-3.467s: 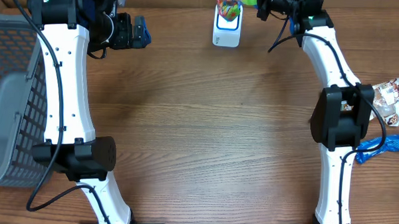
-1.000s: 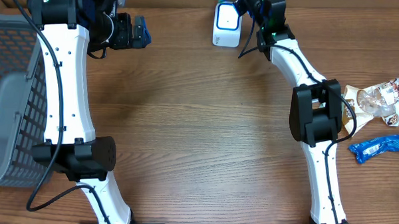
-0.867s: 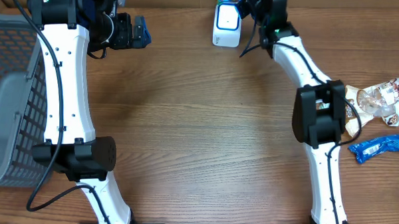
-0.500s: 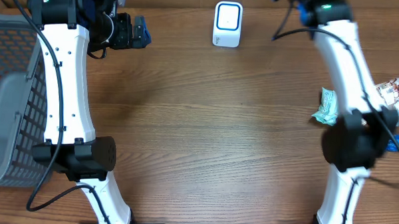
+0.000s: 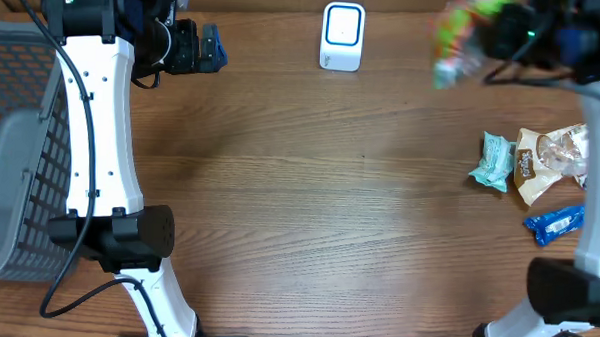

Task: Scan the item barcode
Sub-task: 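Carry the green-and-red snack bag right and release it on the pile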

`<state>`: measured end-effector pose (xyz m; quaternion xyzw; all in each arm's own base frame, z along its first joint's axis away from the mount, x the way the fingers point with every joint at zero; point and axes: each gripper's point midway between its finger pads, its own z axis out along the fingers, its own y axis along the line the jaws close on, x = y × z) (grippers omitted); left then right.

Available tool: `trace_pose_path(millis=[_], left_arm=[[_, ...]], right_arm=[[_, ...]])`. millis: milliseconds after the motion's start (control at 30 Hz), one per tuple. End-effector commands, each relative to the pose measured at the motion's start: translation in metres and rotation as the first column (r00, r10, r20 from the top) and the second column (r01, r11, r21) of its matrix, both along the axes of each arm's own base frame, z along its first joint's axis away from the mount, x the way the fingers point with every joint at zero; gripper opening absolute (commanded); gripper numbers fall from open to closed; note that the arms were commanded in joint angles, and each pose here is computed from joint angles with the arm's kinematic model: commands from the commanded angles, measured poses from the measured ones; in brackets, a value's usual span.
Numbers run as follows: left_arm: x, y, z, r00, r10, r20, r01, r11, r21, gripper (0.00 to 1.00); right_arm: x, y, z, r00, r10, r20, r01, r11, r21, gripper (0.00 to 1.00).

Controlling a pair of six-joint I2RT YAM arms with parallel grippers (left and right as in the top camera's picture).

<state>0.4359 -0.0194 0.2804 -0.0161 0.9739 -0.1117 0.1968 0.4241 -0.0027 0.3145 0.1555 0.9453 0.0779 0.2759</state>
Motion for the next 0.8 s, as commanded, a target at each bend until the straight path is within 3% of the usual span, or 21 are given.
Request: trace_pose_path(millis=[0, 133, 433, 533, 600, 700, 767], left_arm=[[-0.001, -0.003, 0.001, 1.0, 0.007, 0.001, -0.007, 1.0, -0.004, 1.0], [-0.001, -0.003, 0.001, 1.0, 0.007, 0.001, -0.007, 1.0, -0.004, 1.0], [-0.001, -0.003, 0.001, 1.0, 0.007, 0.001, -0.007, 1.0, -0.004, 1.0], [-0.001, -0.003, 0.001, 1.0, 0.007, 0.001, -0.007, 1.0, -0.004, 1.0], [-0.001, -0.003, 0.001, 1.0, 0.007, 0.001, -0.007, 1.0, -0.004, 1.0], [-0.001, -0.003, 0.001, 1.0, 0.007, 0.001, -0.007, 1.0, -0.004, 1.0], [-0.001, -0.003, 0.001, 1.0, 0.007, 0.001, -0.007, 1.0, -0.004, 1.0]], right_arm=[[-0.022, -0.104, -0.035, 0.789, -0.604, -0.113, 0.597, 0.797, -0.088, 0.04], [-0.037, -0.152, -0.077, 0.664, -0.708, -0.24, 0.696, 0.703, -0.147, 0.04], [-0.062, -0.199, -0.153, 0.504, -0.733, -0.457, 0.711, 0.653, -0.263, 0.04], [-0.062, -0.194, -0.16, 0.517, -0.694, -0.501, 0.697, 0.681, -0.224, 0.25], [-0.056, -0.184, -0.159, 0.576, -0.624, -0.528, 0.652, 0.74, -0.165, 0.4], [-0.044, -0.166, -0.151, 0.687, -0.491, -0.536, 0.562, 0.826, -0.036, 0.7], [-0.031, -0.146, -0.138, 0.778, -0.367, -0.511, 0.479, 0.871, 0.104, 0.75]])
